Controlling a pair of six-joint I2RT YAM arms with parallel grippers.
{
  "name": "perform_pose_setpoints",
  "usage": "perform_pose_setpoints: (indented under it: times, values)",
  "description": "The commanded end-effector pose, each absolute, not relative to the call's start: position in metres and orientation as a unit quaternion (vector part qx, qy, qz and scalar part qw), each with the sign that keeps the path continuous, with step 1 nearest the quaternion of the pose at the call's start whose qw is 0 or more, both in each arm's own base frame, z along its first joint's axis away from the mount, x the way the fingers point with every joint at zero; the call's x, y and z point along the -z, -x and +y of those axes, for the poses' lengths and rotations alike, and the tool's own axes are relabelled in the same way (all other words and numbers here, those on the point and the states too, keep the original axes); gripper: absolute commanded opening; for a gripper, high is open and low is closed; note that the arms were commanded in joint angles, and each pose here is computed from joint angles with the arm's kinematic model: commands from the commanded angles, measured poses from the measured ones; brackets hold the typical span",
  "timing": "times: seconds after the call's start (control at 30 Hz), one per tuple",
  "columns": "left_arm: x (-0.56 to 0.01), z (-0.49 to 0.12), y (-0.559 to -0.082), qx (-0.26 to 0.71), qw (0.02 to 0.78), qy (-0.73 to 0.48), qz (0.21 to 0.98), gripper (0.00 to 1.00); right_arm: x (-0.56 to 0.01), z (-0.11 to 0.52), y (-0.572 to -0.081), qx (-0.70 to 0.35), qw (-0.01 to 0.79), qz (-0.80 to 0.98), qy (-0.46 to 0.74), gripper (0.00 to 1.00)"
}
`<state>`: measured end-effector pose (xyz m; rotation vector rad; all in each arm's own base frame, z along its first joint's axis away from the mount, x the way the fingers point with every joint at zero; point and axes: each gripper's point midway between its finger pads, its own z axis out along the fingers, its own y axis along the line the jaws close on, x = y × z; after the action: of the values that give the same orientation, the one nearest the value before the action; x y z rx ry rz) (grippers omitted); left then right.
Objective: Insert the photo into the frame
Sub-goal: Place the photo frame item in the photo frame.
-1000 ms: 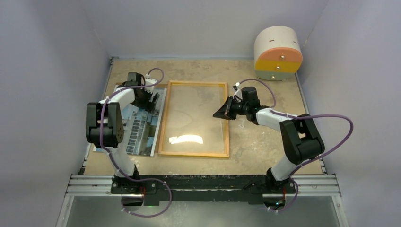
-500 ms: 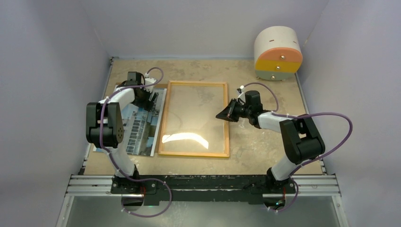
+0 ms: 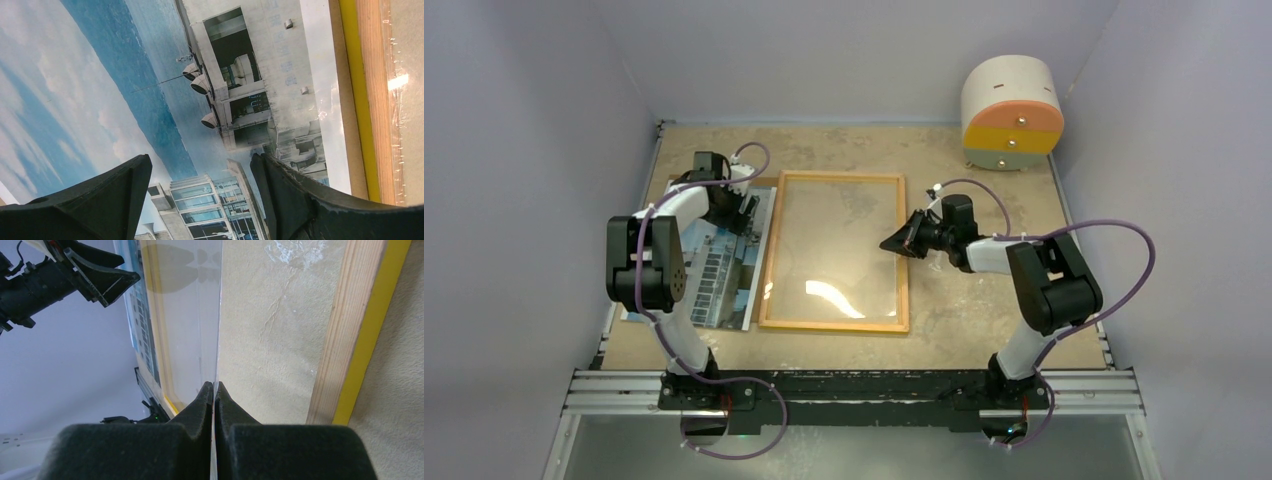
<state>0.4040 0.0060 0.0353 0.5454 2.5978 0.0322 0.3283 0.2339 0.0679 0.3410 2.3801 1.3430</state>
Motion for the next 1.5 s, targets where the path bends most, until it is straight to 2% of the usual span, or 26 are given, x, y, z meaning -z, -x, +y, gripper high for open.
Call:
perform_pose_setpoints:
  times: [0.0, 0.73, 1.03, 1.47]
  values:
    - [-0.039, 0.001, -0.415, 0.000, 0.258, -0.200, 0.945, 0.80, -0.076, 0.235, -0.330, -0.493, 0.207, 0.836, -0.119, 0.00]
    - [-0.036, 0.001, -0.418, -0.002, 0.259, -0.198, 0.945, 0.80, -0.072, 0.227, -0.325, -0.484, 0.205, 0.843, -0.117, 0.00]
    - [-0.031, 0.001, -0.414, -0.001, 0.255, -0.199, 0.946, 0.80, -0.071, 0.233, -0.319, -0.504, 0.181, 0.838, -0.107, 0.00]
    - [-0.029, -0.016, -0.413, -0.001, 0.253, -0.219, 0.942, 0.80, -0.077, 0.234, -0.319, -0.500, 0.175, 0.844, -0.084, 0.00]
